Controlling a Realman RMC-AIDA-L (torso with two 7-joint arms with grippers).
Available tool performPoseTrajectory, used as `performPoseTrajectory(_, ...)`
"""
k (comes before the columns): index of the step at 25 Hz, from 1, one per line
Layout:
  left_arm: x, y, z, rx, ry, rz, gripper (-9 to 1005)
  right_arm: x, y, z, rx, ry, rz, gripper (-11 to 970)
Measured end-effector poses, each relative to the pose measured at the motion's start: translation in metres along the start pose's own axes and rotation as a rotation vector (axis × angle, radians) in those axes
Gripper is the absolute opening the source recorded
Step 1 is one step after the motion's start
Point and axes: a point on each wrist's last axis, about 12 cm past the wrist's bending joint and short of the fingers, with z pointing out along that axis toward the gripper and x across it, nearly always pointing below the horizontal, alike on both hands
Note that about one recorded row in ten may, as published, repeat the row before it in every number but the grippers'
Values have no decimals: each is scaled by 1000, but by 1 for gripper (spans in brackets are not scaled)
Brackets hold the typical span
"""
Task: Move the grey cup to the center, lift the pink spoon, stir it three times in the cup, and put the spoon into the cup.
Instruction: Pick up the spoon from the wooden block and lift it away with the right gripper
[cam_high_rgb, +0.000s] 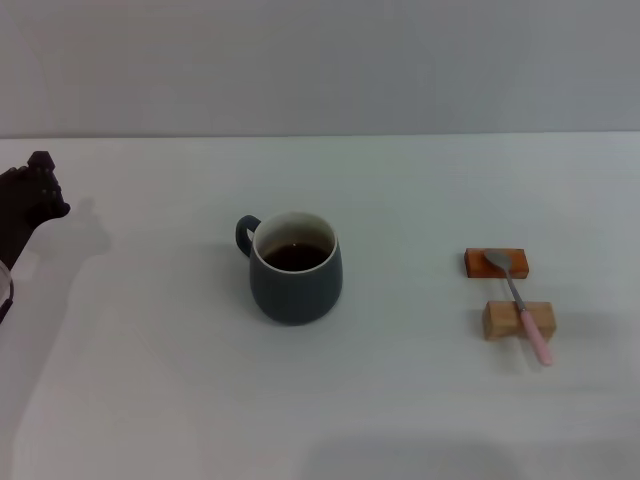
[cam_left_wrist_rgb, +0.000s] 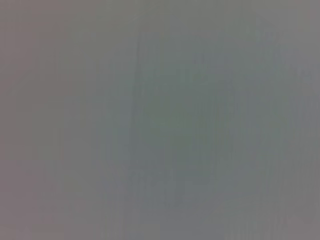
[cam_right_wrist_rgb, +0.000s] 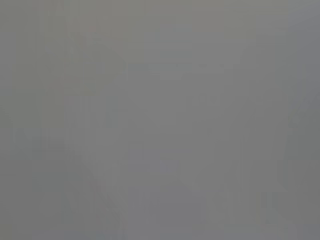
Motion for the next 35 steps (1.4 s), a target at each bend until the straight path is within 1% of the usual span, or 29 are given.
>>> performPoseTrajectory(1,-1,0,1,1,0,4,2,1,2,-2,2,14,-5,672)
performPoseTrajectory(2,-1,-1,2,2,1,6,2,4,9,-5,10,43,-20,672)
performPoseTrajectory(3,-1,-1,3,2,2,7,2,4,9,-5,10,43,-20,672)
performPoseTrajectory(4,-1,-1,3,2,5,8,2,5,13,-7,22,54,-32,672)
performPoseTrajectory(7,-1,-2,5,2,11,16,1,5,33,-16,57,90,-108,671)
performPoseTrajectory(8,-1,-2,5,2,13,19,1,5,33,-16,57,90,-108,671)
performPoseTrajectory(10,-1,-2,5,2,13,19,1,4,47,-19,59,101,-133,671)
performPoseTrajectory(11,-1,-2,5,2,13,19,2,5,51,-22,66,113,-138,671)
performPoseTrajectory(12,-1,-2,6,1,16,21,2,5,61,-25,70,134,-144,671)
performPoseTrajectory(13,-2,-2,7,-1,17,31,2,5,61,-25,70,134,-144,671)
performPoseTrajectory(15,-3,-1,7,-5,14,37,2,7,76,-33,62,172,-134,671)
performPoseTrajectory(16,-3,-1,7,-8,12,38,1,7,76,-33,62,172,-134,671)
performPoseTrajectory(17,-4,0,8,-13,9,38,1,9,85,-38,41,189,-125,671)
performPoseTrajectory(18,-4,1,8,-17,7,36,1,9,85,-38,41,189,-125,671)
performPoseTrajectory(22,-5,3,9,-24,11,39,1,15,99,-45,-13,226,-111,671)
performPoseTrajectory(27,-7,4,11,-29,7,61,1,21,107,-51,-49,263,-107,671)
performPoseTrajectory(35,-8,4,13,-32,5,61,2,29,110,-58,-83,301,-116,672)
